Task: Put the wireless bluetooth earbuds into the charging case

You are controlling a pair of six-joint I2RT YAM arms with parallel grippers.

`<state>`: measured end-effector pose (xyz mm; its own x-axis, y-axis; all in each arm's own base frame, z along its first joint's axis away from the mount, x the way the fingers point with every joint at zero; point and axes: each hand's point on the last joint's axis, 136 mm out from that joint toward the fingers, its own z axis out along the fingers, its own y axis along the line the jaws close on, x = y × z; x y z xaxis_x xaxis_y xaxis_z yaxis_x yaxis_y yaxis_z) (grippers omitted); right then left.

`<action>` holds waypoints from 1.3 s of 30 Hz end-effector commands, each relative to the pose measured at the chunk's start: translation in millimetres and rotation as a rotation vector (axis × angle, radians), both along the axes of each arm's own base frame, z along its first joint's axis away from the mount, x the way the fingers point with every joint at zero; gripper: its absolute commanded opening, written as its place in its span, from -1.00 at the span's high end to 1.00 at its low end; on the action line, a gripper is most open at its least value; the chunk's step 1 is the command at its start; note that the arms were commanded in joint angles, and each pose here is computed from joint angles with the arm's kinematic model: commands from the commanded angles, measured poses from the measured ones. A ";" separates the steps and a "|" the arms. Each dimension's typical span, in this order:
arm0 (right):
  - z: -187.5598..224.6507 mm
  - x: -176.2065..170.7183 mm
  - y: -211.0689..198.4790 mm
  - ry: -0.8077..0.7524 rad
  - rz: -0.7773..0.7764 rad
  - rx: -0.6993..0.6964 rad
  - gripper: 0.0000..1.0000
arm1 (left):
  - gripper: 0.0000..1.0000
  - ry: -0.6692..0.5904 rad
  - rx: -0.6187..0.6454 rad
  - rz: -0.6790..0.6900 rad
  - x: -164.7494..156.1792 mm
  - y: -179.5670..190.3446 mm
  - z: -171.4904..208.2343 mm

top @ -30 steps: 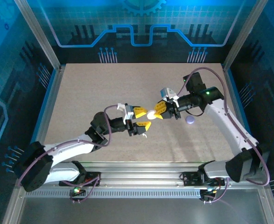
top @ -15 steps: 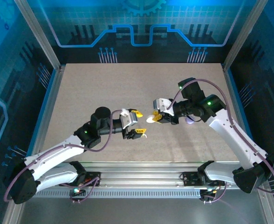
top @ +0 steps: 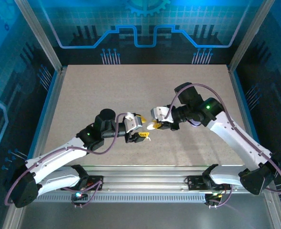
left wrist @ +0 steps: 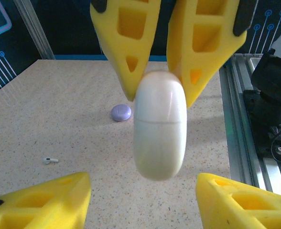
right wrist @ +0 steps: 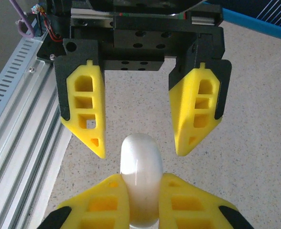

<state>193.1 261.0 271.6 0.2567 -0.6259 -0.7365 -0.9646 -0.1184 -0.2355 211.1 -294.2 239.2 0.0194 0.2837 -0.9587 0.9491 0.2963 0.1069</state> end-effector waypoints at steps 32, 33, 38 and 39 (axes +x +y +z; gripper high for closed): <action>-8.5 -6.2 13.3 -0.001 0.048 -0.021 0.93 | 0.10 -0.001 -0.048 -0.065 -3.9 -14.4 11.3; -7.9 -6.6 13.3 -0.003 0.049 -0.018 0.93 | 0.10 0.001 -0.047 -0.068 -4.2 -14.6 10.3; -7.3 -5.8 12.8 -0.012 0.044 -0.018 0.93 | 0.14 0.007 -0.043 -0.076 -4.8 -15.6 7.9; -6.6 -5.8 12.7 -0.014 0.044 -0.016 0.93 | 0.14 0.007 -0.042 -0.077 -5.1 -15.7 8.1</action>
